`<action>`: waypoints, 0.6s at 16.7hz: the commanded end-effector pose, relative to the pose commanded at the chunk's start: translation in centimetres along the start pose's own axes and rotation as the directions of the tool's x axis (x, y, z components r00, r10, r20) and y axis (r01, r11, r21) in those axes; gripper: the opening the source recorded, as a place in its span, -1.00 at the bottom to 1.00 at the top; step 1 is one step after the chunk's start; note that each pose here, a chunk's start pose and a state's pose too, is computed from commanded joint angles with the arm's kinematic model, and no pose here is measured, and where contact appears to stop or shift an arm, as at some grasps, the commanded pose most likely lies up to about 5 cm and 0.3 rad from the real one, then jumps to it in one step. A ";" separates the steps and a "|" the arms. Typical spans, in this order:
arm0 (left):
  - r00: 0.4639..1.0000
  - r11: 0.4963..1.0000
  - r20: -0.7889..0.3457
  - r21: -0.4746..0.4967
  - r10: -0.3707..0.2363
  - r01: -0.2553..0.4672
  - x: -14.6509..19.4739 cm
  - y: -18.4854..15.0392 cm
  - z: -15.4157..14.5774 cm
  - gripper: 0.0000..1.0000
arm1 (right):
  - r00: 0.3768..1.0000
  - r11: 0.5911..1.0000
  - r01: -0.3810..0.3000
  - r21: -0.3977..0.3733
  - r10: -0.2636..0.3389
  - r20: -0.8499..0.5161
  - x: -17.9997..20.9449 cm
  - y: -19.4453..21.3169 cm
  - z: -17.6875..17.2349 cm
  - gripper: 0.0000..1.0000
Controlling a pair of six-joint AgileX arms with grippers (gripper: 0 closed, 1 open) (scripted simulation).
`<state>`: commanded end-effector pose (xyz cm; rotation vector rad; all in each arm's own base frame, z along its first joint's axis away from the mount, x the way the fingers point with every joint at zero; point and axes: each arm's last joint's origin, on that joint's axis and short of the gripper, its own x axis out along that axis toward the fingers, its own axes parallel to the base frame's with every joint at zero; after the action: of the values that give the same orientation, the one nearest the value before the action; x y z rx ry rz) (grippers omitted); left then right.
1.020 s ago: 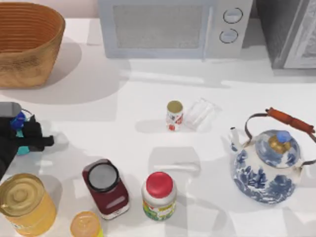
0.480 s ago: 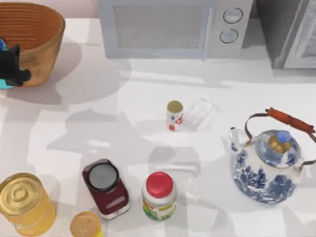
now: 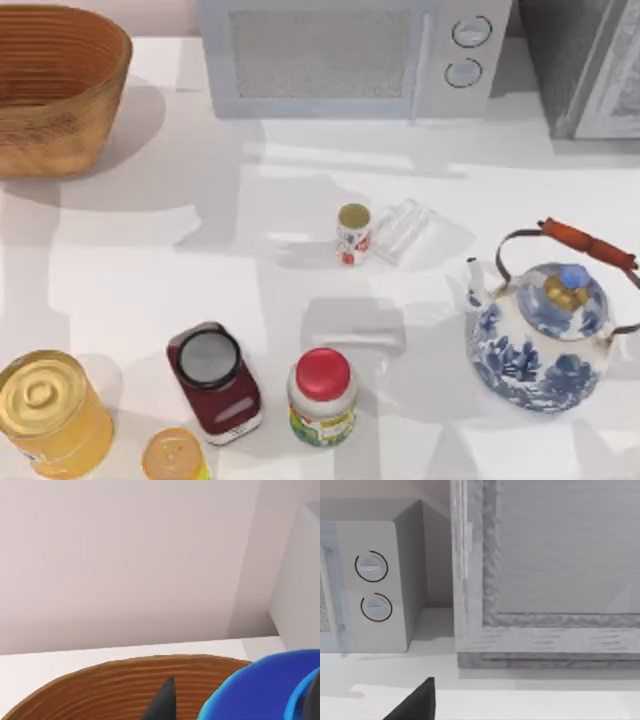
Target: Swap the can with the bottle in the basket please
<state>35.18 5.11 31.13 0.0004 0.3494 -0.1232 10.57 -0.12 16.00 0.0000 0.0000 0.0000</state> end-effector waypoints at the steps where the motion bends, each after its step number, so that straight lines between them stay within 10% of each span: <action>1: 1.000 1.000 -0.014 -0.007 0.017 -0.017 0.4 0.3 0.9 -1.00 | 1.000 1.000 0.000 0.000 0.000 0.000 0.0 0.0 0.0 1.00; 10: 0.992 0.994 -0.080 -0.047 0.095 -0.099 3.4 1.2 2.9 -1.00 | 1.000 1.000 0.000 0.000 0.000 0.000 0.0 0.0 0.0 1.00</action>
<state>39.43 5.86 32.66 -0.0282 0.4289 -0.0179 10.57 -0.12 16.00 0.0000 0.0000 0.0000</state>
